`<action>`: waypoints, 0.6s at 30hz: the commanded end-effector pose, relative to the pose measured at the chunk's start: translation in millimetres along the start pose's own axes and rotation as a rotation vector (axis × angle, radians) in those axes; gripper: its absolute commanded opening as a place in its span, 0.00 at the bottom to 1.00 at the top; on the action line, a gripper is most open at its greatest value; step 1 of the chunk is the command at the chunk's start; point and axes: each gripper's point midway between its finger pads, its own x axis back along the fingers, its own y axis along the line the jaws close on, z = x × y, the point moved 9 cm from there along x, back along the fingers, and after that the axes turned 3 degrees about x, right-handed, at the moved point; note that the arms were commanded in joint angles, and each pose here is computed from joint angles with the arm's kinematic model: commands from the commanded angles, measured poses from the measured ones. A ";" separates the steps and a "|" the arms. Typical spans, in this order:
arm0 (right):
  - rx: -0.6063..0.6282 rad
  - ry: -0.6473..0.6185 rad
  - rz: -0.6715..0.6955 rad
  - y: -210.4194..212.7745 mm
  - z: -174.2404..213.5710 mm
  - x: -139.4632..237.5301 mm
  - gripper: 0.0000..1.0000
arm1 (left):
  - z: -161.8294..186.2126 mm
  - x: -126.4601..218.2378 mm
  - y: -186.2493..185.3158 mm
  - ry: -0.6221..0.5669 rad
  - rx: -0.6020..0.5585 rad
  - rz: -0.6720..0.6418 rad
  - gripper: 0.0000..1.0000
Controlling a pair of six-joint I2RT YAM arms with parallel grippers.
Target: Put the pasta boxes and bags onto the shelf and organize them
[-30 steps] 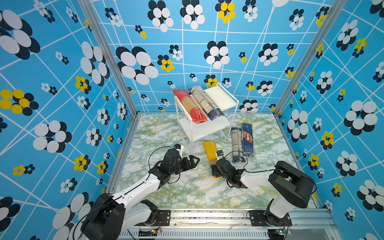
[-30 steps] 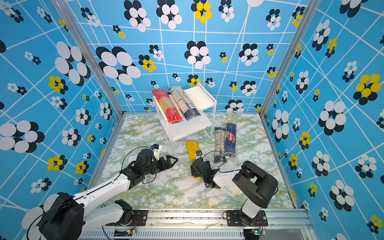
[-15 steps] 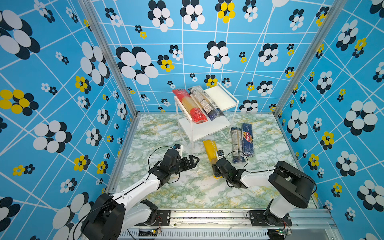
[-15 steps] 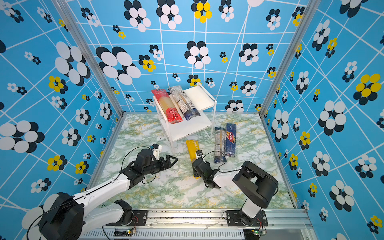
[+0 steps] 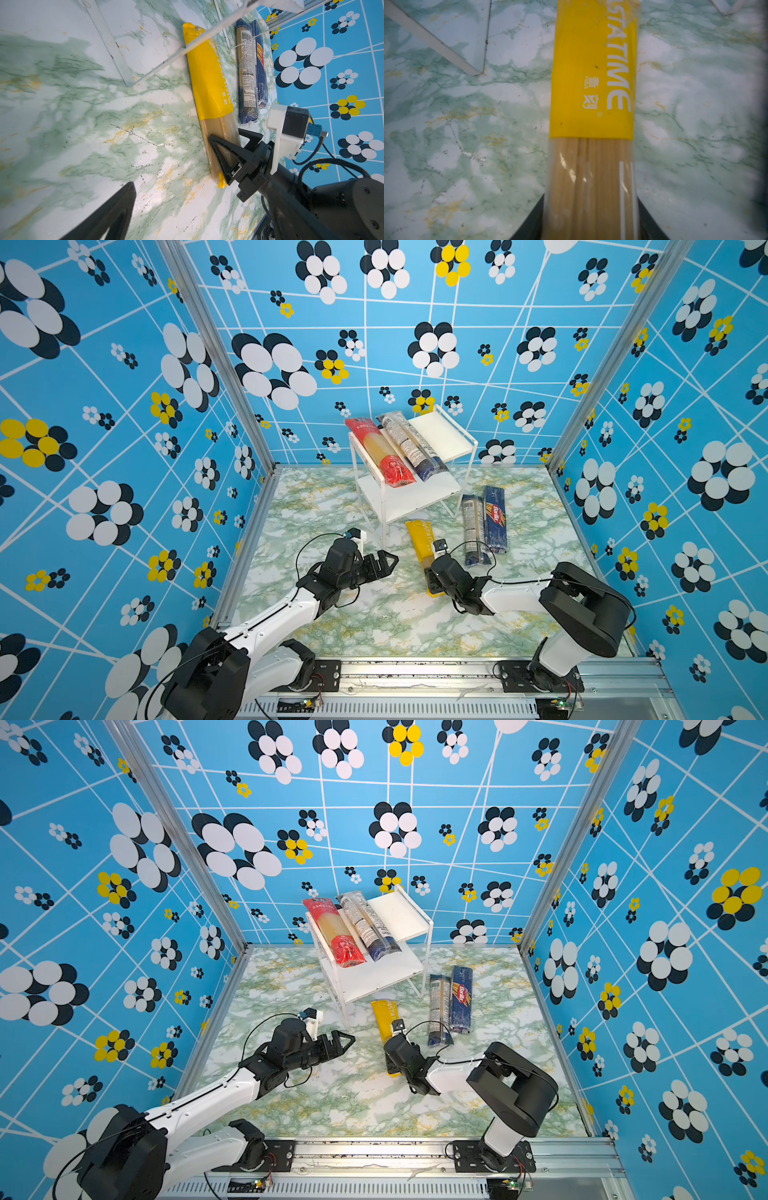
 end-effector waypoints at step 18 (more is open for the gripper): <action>0.047 0.203 -0.023 -13.1 17.9 20.3 0.00 | 3.4 7.2 7.7 -0.013 -0.002 -0.006 0.99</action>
